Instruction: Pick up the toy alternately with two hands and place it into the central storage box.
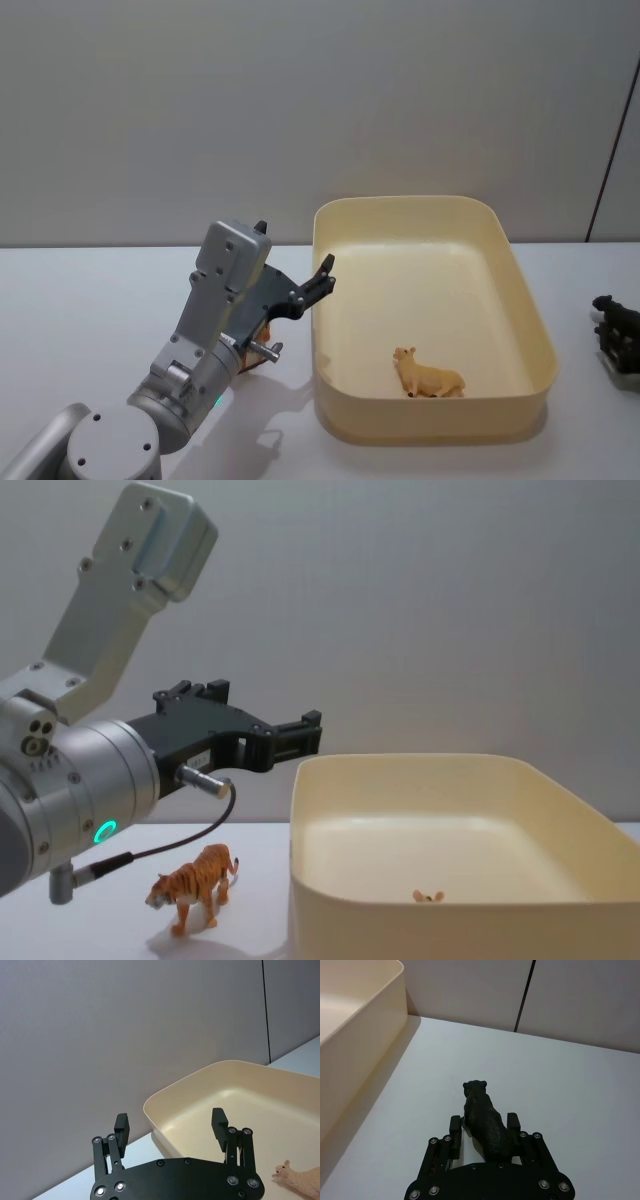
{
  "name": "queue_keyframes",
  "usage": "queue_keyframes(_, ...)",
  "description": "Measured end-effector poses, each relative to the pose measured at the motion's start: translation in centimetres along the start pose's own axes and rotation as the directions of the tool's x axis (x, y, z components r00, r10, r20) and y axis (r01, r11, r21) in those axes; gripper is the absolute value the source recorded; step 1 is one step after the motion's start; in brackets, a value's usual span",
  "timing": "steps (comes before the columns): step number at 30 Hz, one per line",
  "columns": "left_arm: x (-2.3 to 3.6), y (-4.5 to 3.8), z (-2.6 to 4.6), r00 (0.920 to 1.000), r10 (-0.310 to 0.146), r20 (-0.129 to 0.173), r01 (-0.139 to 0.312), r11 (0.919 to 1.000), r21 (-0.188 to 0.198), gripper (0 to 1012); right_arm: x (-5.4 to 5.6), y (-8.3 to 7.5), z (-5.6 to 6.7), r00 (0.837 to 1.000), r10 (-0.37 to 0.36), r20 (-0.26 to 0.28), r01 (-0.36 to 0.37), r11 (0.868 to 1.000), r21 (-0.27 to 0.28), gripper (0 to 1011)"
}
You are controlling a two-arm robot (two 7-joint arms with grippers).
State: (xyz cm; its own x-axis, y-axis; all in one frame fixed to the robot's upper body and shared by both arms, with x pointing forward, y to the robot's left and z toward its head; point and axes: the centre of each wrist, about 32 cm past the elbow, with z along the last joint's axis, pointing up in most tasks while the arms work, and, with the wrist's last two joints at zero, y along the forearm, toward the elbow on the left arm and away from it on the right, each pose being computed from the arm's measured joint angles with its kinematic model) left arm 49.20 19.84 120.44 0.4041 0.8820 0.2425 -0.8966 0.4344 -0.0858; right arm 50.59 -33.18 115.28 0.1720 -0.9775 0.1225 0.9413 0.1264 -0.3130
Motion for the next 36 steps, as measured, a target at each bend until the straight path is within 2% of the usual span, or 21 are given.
queue_keyframes(9, 0.00, 0.00, 0.00, 1.0000, 0.000, 0.000, 0.000, 1.0000, 0.000, 1002, 0.0, 0.1, 0.0, 1.000, 0.001, 0.001, -0.001, 1.000, -0.001, 316)
queue_keyframes(18, 0.00, 0.00, 0.00, 1.0000, 0.000, 0.000, 0.000, 1.0000, 0.000, 1001, -0.2, 0.0, 0.4, 1.000, 0.008, -0.003, -0.008, 1.000, 0.026, 306)
queue_keyframes(24, 0.00, 0.00, 0.00, 1.0000, 0.000, 0.000, 0.000, 1.0000, 0.000, 1001, -0.6, -0.3, 1.7, 0.999, 0.030, -0.022, -0.028, 0.996, 0.086, 306)
queue_keyframes(26, 0.00, 0.00, 0.00, 1.0000, 0.000, 0.000, 0.000, 1.0000, 0.000, 1001, -0.8, -0.4, 2.9, 0.998, 0.050, -0.033, -0.046, 0.991, 0.124, 306)
queue_keyframes(27, 0.00, 0.00, 0.00, 1.0000, 0.000, 0.000, 0.000, 1.0000, 0.000, 1001, -0.8, -0.4, 2.9, 0.998, 0.050, -0.033, -0.046, 0.991, 0.124, 306)
queue_keyframes(31, 0.00, 0.00, 0.00, 1.0000, 0.000, 0.000, 0.000, 1.0000, 0.000, 1001, -1.3, -0.5, 4.7, 0.995, 0.094, -0.046, -0.084, 0.981, 0.176, 306)
queue_keyframes(36, 0.00, 0.00, 0.00, 1.0000, 0.000, 0.000, 0.000, 1.0000, 0.000, 1001, -2.1, -0.4, 6.5, 0.987, 0.150, -0.054, -0.135, 0.967, 0.214, 306)
